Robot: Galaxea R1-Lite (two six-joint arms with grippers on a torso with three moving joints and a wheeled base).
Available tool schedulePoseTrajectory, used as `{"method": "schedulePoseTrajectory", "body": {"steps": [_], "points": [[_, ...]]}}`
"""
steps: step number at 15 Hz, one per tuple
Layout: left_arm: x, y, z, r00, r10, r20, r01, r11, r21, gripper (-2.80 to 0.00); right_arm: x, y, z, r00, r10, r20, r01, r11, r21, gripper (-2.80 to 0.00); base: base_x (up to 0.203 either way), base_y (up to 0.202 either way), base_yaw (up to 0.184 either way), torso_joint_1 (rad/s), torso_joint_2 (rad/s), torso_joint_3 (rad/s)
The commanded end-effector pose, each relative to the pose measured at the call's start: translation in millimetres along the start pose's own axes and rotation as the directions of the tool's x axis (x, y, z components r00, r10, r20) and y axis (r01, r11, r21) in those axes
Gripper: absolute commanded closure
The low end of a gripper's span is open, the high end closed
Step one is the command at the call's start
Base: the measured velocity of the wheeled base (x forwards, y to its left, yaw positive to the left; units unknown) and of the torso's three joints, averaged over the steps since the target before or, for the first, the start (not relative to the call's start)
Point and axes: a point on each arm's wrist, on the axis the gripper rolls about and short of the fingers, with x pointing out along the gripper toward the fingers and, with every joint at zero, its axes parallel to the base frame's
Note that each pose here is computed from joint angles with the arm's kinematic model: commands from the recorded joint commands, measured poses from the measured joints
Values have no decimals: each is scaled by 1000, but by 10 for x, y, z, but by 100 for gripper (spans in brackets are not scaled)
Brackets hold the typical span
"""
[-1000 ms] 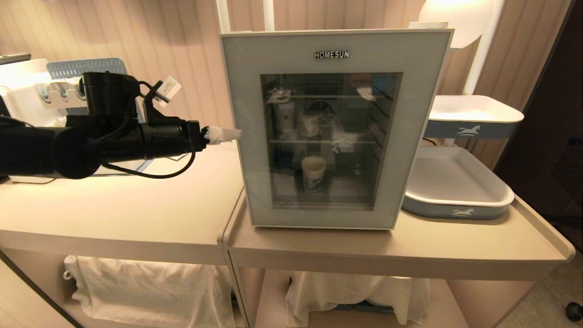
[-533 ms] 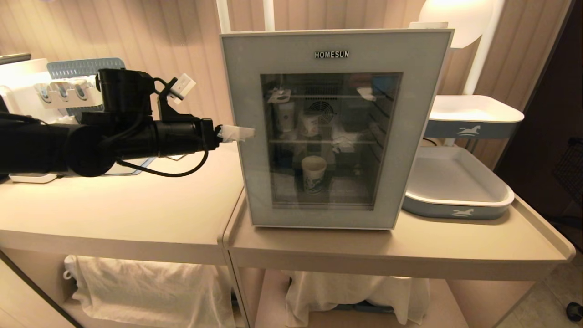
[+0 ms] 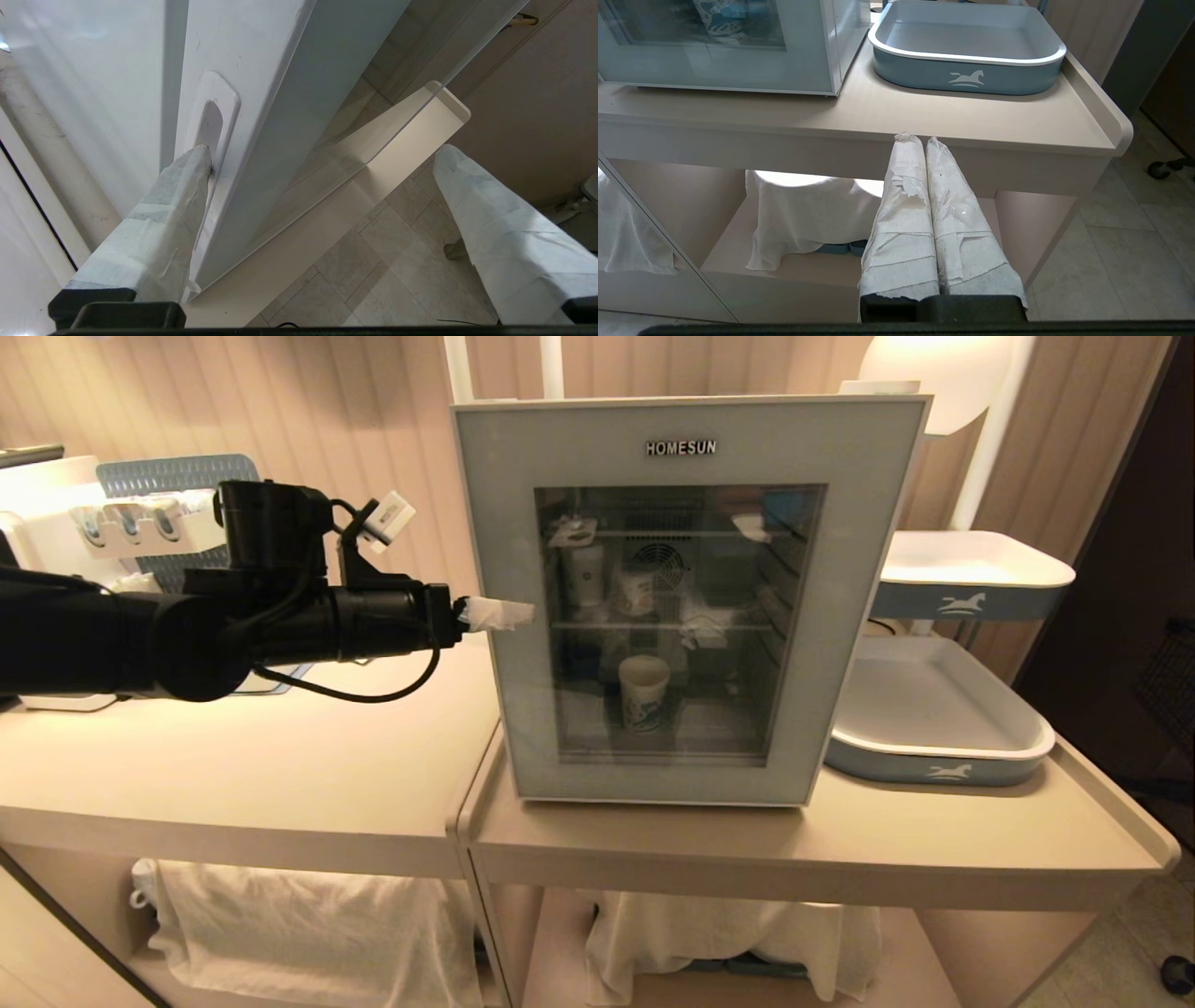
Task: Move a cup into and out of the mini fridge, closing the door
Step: Open the freezer door
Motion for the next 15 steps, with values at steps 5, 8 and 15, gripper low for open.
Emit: {"method": "schedulePoseTrajectory", "body": {"steps": [5,8,15], "points": [[10,8,-12,1000,1,-2,-1,1000,-3,-280,1,0,0,1000,1,-1,-1,1000,-1,0,0,0,0,0,0,0],[-6,-13,-16,1000,-1,-3,1,1000,-13,-280,0,0,1,1000,1,0,-1,1000,-1,0,0,0,0,0,0,0],[-62,-143,-7,1000,-18,-2,18,999,-45,-280,1,0,0,1000,1,-1,-1,1000,-1,0,0,0,0,0,0,0]]}}
